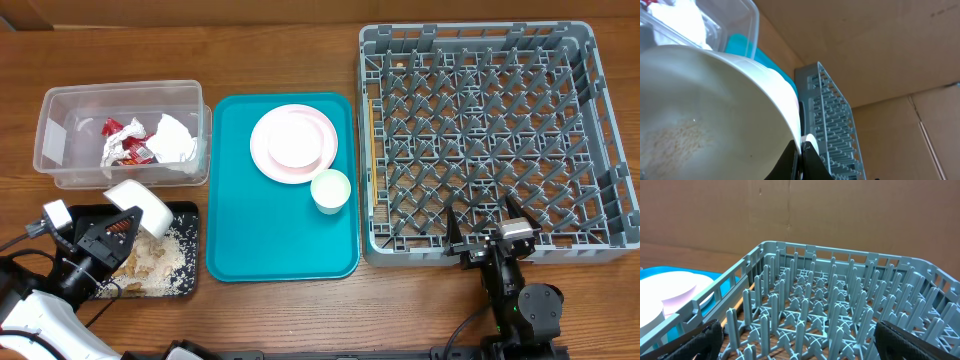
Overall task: Sort waste into correct bins and load items into the dishwasher
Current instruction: 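Tilt the white bowl further over the black tray to empty it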
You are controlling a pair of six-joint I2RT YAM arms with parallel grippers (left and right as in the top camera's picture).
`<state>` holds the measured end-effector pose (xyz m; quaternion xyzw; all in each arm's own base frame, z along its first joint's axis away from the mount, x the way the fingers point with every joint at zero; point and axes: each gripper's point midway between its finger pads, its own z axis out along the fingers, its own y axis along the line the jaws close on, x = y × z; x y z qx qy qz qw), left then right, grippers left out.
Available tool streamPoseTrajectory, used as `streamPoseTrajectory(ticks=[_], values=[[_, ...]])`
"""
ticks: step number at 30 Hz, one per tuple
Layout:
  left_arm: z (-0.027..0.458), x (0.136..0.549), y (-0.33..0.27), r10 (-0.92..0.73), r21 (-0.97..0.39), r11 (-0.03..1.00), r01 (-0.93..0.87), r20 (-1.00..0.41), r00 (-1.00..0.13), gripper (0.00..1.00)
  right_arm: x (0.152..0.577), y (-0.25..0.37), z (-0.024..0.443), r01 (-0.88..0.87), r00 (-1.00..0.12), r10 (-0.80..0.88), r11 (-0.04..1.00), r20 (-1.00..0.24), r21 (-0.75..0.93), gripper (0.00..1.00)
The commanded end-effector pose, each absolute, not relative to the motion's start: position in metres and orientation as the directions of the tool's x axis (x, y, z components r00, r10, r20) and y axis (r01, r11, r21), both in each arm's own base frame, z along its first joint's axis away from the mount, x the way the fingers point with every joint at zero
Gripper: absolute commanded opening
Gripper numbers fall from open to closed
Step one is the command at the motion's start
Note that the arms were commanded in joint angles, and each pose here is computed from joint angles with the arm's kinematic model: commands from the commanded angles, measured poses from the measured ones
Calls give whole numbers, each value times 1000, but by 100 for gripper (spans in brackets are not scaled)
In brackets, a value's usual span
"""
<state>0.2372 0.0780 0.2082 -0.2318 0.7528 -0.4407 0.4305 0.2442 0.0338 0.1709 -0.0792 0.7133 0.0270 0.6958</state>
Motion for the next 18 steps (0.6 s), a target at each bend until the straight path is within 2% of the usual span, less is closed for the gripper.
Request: streamPoseTrajectory(ticks=[1,3,5,7,9,10,13,14,16,18], values=[[209,238,81,-723,-853,520,41,-465,-511,4,244,31,170,-138,-14,-78,987,-997,-75,100],[217,236,75,-743,-878,474,63,-438,-506,4,244,31,170,-138,-14,-78,987,-997,-75,100],[221,237,75,-717,-853,509,116,-495,-492,4,244,31,170,-138,-14,-78,987,-997,-75,100],[210,239,83,-696,-828,557,70,-511,-504,4,244,31,170,-138,-14,-78,987,-997,-75,100],[205,238,85,-750,-873,487,-7,-415,-515,4,244,31,170,-138,-14,-78,987,-997,-75,100],[210,238,82,-751,-880,475,27,-421,-508,4,244,31,170,-138,-14,-78,987,-997,-75,100],[214,239,83,-705,-836,542,93,-512,-491,4,244,31,170,-138,-14,-78,988,-997,-75,100],[207,240,87,-719,-845,533,45,-480,-502,4,244,31,170,-138,-14,-78,987,-997,-75,100],[203,237,86,-776,-896,444,-29,-368,-512,4,244,31,170,-138,-14,-78,988,-997,-75,100],[214,238,82,-753,-883,467,57,-431,-497,4,244,31,170,-138,-14,-78,987,-997,-75,100]])
